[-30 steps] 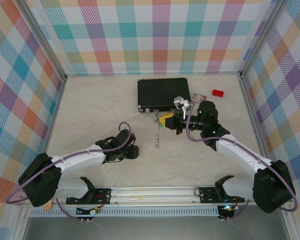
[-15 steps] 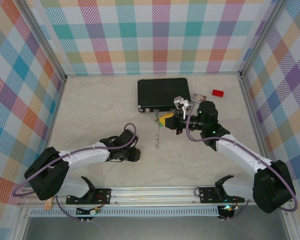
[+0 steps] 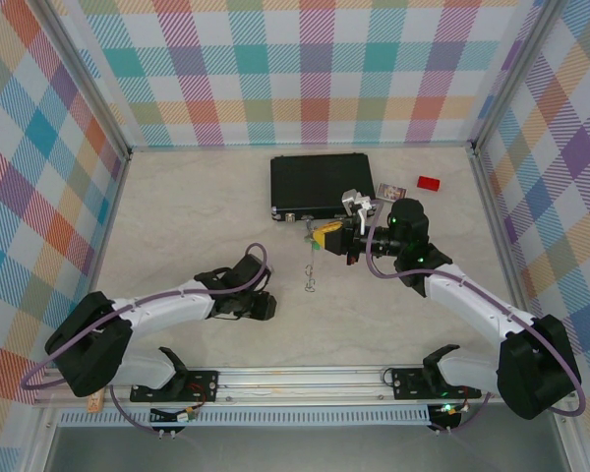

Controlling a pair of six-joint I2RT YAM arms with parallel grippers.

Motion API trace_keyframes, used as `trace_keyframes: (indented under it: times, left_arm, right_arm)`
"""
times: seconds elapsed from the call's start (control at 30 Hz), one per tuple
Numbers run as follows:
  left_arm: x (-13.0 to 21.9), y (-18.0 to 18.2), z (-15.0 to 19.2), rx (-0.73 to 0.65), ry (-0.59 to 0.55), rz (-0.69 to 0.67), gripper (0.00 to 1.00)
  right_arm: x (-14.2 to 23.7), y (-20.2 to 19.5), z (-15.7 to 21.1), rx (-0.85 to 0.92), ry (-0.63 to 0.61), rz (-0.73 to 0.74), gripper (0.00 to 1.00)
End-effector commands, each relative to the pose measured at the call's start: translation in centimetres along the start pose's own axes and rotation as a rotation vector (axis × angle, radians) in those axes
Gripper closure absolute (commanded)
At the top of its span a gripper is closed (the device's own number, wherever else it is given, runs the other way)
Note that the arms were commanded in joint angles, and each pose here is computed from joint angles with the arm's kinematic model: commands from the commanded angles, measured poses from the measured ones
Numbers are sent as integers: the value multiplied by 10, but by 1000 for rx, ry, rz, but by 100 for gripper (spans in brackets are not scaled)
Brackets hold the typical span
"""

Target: Put the keys on the keyring

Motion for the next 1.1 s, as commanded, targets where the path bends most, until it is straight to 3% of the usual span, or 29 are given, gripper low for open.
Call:
trace_keyframes:
  times: [0.0, 0.17, 0.33, 0.57, 0.8, 1.07]
  left_arm:
    - [6, 1, 9, 11, 14, 11, 70]
    - [15, 6, 7, 56, -21, -31, 65]
    - [20, 12, 7, 210, -61, -105, 61]
    - [29, 8, 7, 301, -63, -274, 58]
    - [16, -9, 5, 294, -49, -339, 52]
    - [-4, -11, 5, 268, 4, -397, 52]
  right_arm:
    - [1, 7, -7, 33, -18, -39, 100]
    - [1, 6, -6, 31, -16, -38, 100]
    - [0, 5, -6, 30, -18, -36, 100]
    - [0, 5, -6, 28, -20, -35, 100]
    - [1, 6, -6, 34, -22, -36, 100]
    - [2, 7, -6, 34, -24, -37, 100]
Point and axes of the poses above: each hand's point on the last joint's axis, 136 mm out from that joint toward the fingers, its own x axis back along the fingers, its own y axis along the line the jaws close on, z = x × y, the point moved 5 cm from there along x, back along the fingers, and after that the axes turned 9 degrees about -x, right-handed, at the moved point
